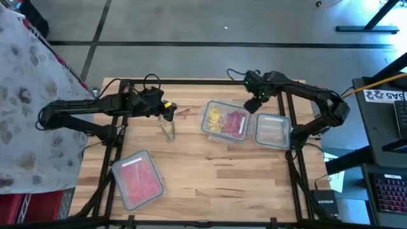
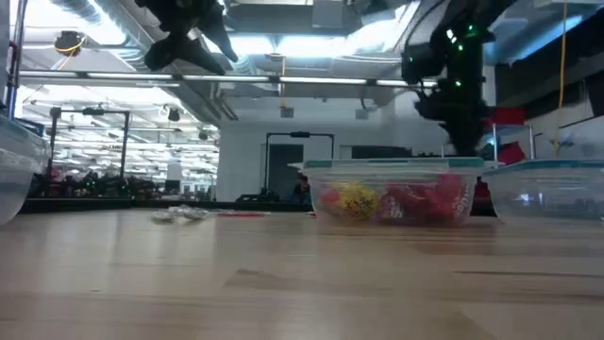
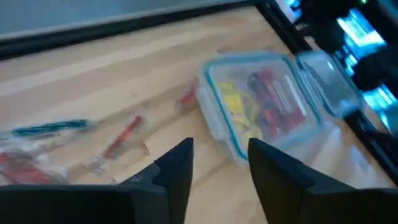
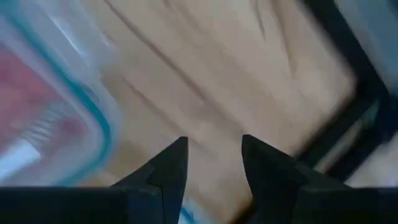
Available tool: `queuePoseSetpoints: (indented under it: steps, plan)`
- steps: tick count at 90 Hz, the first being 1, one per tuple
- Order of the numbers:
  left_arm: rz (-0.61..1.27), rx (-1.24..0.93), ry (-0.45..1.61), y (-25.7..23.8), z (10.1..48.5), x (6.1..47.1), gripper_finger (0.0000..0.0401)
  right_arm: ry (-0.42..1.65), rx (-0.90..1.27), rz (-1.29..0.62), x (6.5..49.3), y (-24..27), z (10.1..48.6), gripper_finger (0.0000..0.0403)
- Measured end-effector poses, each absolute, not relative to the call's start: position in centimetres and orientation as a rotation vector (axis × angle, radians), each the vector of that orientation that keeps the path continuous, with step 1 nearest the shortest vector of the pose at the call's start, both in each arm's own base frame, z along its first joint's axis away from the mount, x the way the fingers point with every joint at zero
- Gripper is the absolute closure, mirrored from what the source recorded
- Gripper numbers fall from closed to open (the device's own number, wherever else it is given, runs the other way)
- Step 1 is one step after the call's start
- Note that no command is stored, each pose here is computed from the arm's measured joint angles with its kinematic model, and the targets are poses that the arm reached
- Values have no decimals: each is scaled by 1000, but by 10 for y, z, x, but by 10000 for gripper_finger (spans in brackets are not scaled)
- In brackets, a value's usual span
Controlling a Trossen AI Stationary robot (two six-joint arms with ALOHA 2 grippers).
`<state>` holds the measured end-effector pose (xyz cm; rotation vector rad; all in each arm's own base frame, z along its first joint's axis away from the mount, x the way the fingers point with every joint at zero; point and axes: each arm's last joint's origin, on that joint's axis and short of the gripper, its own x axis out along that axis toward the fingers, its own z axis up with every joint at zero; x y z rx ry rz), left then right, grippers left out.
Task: Sort candy
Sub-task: Close the rectangular transparent bin
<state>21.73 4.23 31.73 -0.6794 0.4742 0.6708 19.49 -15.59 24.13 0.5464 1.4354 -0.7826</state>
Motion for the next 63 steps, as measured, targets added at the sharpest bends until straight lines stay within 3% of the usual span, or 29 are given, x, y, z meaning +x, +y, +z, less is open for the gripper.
queuePoseSetpoints:
  steps: [24, 40, 63]
  plan:
    - [538, -725, 607, 49, 303, 231, 265, 1400, 787, -726, 203, -158, 230, 265]
    - [458, -737, 606, 50, 301, 239, 265, 1413, 792, -733, 218, -162, 213, 265]
    - [408, -639, 610, 51, 302, 241, 265, 1259, 856, -720, 251, -149, 205, 265]
